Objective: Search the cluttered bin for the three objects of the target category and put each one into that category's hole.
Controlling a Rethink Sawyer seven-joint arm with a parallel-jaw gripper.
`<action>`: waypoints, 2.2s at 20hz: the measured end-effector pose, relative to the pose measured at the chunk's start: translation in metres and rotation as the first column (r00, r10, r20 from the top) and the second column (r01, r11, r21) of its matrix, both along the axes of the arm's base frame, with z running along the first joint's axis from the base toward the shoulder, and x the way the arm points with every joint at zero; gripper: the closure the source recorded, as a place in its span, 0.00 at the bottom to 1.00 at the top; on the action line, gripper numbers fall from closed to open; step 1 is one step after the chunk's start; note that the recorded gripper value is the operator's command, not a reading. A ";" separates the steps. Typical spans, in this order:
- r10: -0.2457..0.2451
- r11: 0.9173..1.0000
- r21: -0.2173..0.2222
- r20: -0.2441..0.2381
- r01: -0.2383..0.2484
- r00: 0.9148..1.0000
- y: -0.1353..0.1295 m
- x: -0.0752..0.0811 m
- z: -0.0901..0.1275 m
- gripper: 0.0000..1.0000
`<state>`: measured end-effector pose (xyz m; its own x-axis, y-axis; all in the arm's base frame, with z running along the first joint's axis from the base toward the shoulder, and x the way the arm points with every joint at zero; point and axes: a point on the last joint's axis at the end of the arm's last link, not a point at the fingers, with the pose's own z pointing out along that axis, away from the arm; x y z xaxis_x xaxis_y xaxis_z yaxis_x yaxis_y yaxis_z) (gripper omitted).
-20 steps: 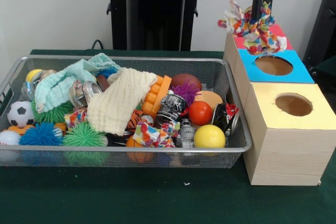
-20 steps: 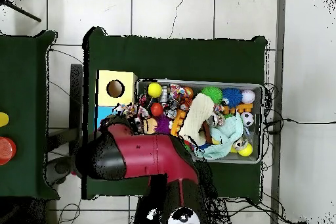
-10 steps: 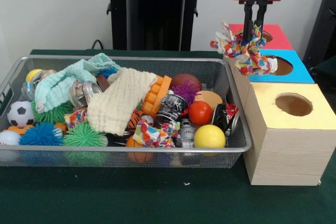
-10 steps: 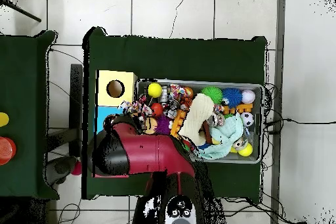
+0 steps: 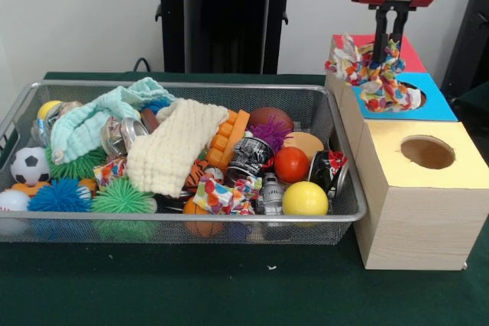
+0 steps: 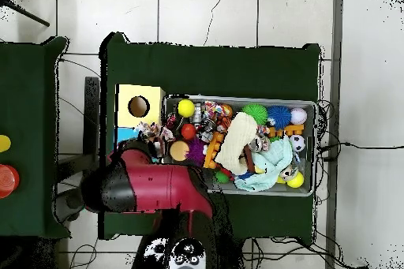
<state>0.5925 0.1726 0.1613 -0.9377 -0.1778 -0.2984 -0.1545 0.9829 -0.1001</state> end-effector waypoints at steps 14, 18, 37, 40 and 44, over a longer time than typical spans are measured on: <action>-0.036 0.999 0.001 0.029 0.036 0.999 0.026 0.018 -0.009 1.00; -0.047 0.999 0.002 0.046 0.047 0.998 0.025 0.022 -0.023 1.00; -0.059 0.998 -0.031 0.112 0.063 0.992 0.037 0.032 -0.018 1.00; -0.056 0.998 -0.032 0.130 0.061 0.990 0.044 0.038 -0.009 1.00; -0.061 0.997 -0.031 0.146 0.066 0.987 0.048 0.044 0.000 1.00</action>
<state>0.6364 0.2203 0.1615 -0.8951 -0.1321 -0.4259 -0.0729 0.9856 -0.1524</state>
